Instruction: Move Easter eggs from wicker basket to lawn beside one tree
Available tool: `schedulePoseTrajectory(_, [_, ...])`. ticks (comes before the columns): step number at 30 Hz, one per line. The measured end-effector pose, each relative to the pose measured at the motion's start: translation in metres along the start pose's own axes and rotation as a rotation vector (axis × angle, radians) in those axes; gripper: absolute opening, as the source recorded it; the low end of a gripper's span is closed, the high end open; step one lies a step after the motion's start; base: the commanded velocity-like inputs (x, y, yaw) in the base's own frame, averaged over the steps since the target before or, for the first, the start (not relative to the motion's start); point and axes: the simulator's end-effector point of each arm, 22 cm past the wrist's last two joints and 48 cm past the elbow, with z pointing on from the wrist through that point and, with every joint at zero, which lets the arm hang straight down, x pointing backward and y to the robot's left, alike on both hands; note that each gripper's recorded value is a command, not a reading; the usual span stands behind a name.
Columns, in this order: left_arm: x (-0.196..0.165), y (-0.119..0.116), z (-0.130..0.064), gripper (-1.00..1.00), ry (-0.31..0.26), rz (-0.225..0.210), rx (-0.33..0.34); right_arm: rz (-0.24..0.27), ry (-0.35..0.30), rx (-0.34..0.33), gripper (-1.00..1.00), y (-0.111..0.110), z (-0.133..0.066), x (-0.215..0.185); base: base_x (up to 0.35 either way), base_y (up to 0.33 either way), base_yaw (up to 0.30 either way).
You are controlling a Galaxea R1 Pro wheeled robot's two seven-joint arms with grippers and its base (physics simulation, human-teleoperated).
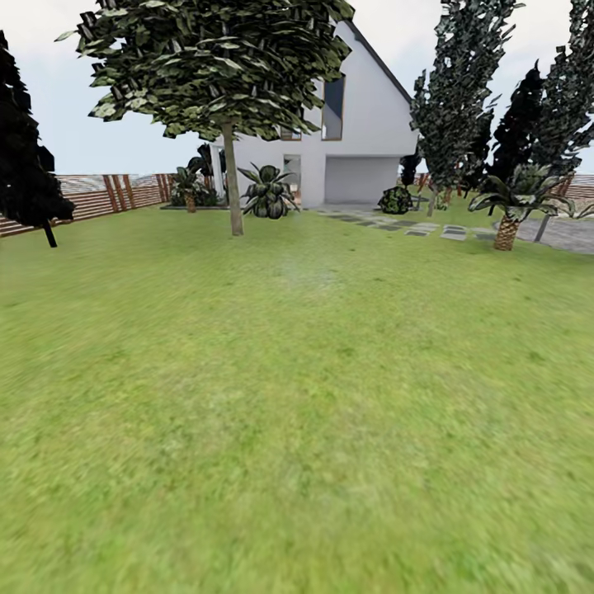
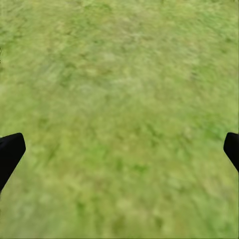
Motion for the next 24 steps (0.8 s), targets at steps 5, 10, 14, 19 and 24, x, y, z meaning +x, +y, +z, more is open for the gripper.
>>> schedulePoseTrajectory(5, [0.0004, -0.0001, 0.0000, 1.00, 0.001, 0.001, 0.000, -0.003, 0.002, -0.005, 1.00, 0.0011, -0.0001, 0.0005, 0.329, 0.000, 0.009])
schedulePoseTrajectory(10, [0.0004, -0.0003, -0.0001, 1.00, 0.001, 0.001, 0.001, -0.004, 0.001, -0.006, 1.00, 0.0014, -0.0001, 0.0004, 0.329, 0.000, 0.001])
schedulePoseTrajectory(14, [0.0004, -0.0004, -0.0001, 1.00, 0.001, 0.001, 0.001, -0.003, 0.001, -0.006, 1.00, 0.0013, -0.0001, 0.0003, 0.329, 0.000, 0.000])
schedulePoseTrajectory(19, [0.0004, -0.0002, 0.0000, 1.00, 0.001, 0.001, 0.001, -0.004, 0.001, -0.004, 1.00, 0.0004, -0.0001, 0.0003, 0.329, 0.000, -0.080])
schedulePoseTrajectory(24, [0.0003, -0.0002, 0.0000, 1.00, 0.001, 0.002, 0.001, -0.004, 0.001, -0.003, 1.00, -0.0001, -0.0001, 0.0003, 0.329, 0.000, -0.241])
